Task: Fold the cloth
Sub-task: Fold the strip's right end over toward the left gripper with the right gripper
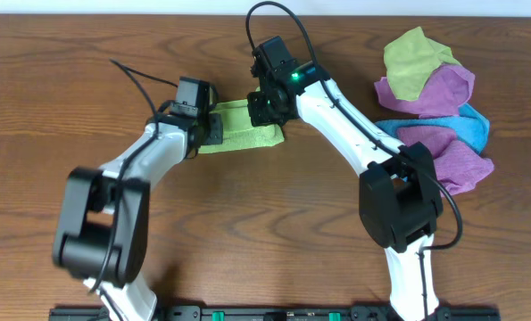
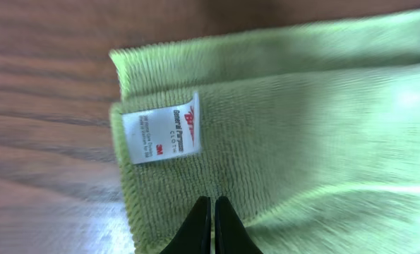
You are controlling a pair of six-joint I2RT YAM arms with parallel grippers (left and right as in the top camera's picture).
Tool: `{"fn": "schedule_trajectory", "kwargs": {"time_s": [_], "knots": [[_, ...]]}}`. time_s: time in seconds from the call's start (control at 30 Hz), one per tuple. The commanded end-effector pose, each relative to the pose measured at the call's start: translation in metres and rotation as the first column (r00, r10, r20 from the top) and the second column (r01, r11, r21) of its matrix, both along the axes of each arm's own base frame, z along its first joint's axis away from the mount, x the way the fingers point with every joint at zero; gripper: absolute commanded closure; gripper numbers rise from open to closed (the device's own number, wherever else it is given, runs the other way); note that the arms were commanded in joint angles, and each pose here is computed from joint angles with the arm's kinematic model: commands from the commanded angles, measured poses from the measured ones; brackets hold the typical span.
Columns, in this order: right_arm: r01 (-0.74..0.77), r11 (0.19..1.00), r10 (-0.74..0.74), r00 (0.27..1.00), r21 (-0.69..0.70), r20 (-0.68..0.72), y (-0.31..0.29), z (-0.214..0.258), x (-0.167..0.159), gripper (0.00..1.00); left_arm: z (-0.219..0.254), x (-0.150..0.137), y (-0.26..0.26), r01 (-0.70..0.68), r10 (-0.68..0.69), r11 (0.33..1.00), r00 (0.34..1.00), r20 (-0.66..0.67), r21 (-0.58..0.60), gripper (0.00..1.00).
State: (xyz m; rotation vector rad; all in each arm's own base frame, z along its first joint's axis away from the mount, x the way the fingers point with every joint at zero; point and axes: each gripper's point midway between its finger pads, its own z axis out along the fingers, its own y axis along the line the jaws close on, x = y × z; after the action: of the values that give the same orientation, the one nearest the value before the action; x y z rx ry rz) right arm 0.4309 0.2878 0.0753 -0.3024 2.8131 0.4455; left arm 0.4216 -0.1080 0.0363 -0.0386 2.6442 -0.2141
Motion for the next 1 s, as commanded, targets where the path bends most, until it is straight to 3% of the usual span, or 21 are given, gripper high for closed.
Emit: {"fn": "schedule_trajectory", "kwargs": {"time_s": [0.0, 0.2, 0.37, 0.5, 0.73, 0.97], "knots": [[0.024, 1.000, -0.025, 0.999, 0.019, 0.036, 0.000, 0.017, 0.008, 0.98, 0.038, 0.003, 0.002, -0.013, 0.013, 1.000, 0.996, 0.086, -0.004, 0.94], [0.021, 0.998, -0.026, 0.996, 0.052, 0.089, 0.007, 0.023, 0.019, 0.98, 0.086, -0.005, 0.043, -0.137, 0.118, 0.986, 0.978, 0.174, 0.100, 0.94], [0.001, 0.996, -0.014, 0.989, 0.085, 0.146, 0.020, 0.031, 0.027, 0.98, 0.147, -0.036, 0.118, -0.369, 0.365, 0.929, 0.905, 0.220, -0.022, 0.94], [-0.082, 0.993, 0.063, 0.976, 0.083, 0.207, 0.038, 0.037, 0.026, 0.98, 0.174, -0.057, 0.147, -0.401, 0.424, 0.905, 0.878, 0.221, -0.143, 0.94], [-0.230, 0.973, 0.227, 0.936, -0.022, 0.268, 0.068, 0.026, 0.007, 0.98, 0.191, -0.088, 0.172, -0.435, 0.458, 0.888, 0.859, 0.228, -0.148, 0.94], [-0.303, 0.951, 0.310, 0.914, -0.067, 0.263, 0.090, 0.003, -0.006, 0.99, 0.189, -0.093, 0.156, -0.379, 0.414, 0.905, 0.890, 0.192, -0.194, 0.94]]}}
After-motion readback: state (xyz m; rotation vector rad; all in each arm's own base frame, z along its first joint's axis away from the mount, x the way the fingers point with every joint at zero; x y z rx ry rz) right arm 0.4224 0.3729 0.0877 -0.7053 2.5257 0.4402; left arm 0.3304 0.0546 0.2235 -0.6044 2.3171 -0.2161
